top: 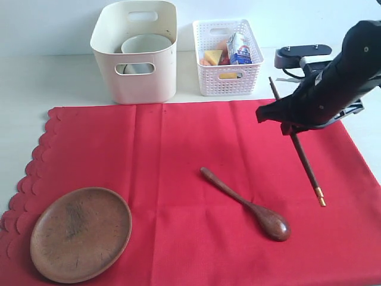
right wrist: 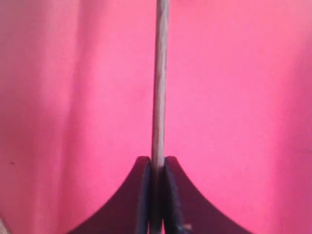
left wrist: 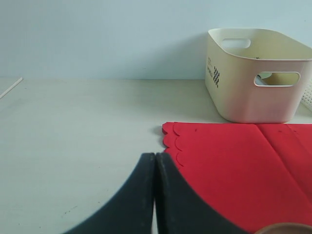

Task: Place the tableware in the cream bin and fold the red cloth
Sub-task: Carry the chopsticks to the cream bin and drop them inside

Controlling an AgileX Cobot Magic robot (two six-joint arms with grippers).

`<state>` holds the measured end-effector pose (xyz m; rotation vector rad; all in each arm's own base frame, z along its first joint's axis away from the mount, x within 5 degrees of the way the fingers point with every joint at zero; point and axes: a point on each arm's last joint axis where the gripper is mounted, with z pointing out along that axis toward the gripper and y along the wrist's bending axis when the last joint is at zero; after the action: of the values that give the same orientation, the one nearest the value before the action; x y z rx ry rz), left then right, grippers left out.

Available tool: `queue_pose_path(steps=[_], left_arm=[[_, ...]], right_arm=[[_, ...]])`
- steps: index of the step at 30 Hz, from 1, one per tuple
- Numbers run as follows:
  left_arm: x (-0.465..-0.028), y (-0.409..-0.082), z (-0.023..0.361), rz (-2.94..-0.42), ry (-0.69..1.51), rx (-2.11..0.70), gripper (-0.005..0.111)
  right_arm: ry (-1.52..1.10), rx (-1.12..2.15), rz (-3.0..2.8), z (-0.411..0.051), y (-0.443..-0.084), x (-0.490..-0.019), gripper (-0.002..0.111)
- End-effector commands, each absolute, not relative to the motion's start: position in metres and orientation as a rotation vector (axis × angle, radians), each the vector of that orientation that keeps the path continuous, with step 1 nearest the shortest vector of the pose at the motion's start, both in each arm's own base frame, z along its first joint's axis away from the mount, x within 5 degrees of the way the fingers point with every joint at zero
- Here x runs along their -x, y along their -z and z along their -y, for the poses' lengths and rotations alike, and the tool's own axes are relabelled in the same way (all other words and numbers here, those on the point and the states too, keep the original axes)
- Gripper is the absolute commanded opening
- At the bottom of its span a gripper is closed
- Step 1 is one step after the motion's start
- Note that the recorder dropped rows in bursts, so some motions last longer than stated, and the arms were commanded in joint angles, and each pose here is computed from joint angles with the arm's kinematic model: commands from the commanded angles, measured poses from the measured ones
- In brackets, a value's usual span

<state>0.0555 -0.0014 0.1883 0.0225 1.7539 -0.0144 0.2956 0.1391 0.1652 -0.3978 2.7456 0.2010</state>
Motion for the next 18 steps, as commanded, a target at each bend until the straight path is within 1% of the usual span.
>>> queue_pose_path(steps=[1,7,11,14,18], left_arm=[[-0.055,-0.19,0.002,-1.739,0.018,-0.026,0.003],[-0.055,-0.19,0.002,-1.739,0.018,-0.026,0.003],[-0.055,-0.19,0.002,-1.739,0.018,-0.026,0.003],[-0.055,-0.19,0.002,-1.739,0.018,-0.026,0.003],[-0.055,-0.19,0.002,-1.739,0.018,-0.026,0.003]], right_arm=[[-0.266,0.437,-2.726,-0.146,-0.173,-0.304,0.0],[-0.264,0.467,-2.763,-0.156,-0.163,-0.323,0.0],[-0.277,0.49,-2.756,-0.162,-0.169,-0.334,0.0],[-0.335,0.519,-2.743,-0.171,-0.176,-0.344,0.0],[-0.485,0.602,-2.708,-0.186,-0.187,-0.354,0.0]])
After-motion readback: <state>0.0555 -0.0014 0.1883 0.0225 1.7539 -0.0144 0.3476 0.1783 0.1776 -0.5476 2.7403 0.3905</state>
